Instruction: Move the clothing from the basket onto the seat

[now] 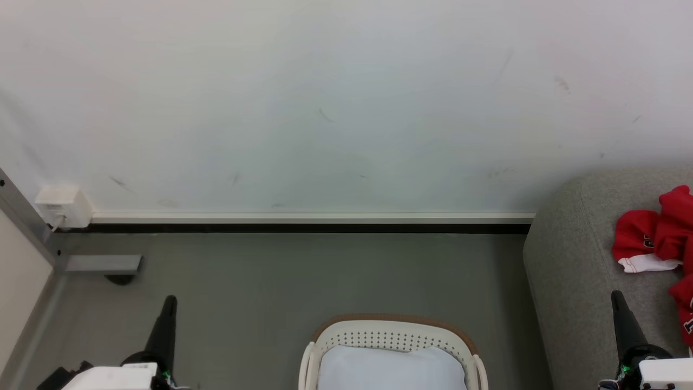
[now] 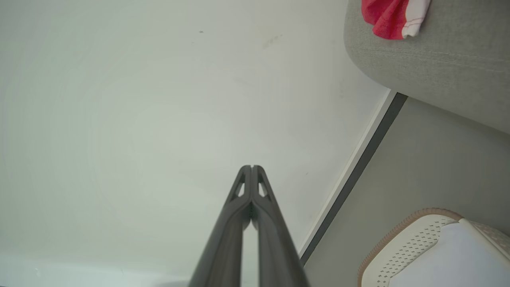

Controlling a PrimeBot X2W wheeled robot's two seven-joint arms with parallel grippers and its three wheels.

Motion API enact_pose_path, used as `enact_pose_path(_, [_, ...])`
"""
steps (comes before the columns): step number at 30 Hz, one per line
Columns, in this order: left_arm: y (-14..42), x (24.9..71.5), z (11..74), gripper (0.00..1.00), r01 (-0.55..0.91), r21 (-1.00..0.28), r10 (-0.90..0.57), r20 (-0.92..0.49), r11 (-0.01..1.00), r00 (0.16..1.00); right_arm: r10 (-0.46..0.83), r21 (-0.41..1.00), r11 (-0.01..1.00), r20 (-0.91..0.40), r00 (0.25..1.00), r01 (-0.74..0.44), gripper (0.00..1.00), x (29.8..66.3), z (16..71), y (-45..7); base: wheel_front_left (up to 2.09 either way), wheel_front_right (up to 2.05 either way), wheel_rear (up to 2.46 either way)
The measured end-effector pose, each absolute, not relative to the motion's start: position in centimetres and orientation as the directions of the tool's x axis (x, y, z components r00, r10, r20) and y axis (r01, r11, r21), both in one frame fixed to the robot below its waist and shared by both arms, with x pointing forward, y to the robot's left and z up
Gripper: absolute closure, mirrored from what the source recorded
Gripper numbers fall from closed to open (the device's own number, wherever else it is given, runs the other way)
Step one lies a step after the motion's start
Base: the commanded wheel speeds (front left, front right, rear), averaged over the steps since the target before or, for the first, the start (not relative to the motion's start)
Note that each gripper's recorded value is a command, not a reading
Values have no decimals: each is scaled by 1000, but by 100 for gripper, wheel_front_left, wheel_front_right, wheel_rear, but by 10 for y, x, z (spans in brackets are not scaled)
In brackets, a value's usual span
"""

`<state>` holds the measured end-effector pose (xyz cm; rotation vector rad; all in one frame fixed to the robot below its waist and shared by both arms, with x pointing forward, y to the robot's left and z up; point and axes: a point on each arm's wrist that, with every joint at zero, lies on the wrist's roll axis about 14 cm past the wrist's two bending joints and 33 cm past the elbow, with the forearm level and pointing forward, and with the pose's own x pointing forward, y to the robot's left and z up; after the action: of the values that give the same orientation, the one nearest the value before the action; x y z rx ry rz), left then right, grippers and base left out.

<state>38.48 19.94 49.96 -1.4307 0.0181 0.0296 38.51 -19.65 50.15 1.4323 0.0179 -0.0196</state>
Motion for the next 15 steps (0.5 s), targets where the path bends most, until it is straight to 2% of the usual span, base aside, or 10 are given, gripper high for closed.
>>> enact_pose_path(15, [199, 387, 503, 100, -15, -999, 2, -15, 37, 1000, 0, 999, 40, -17, 1000, 17, 100, 386, 502, -199, 0, 0, 0])
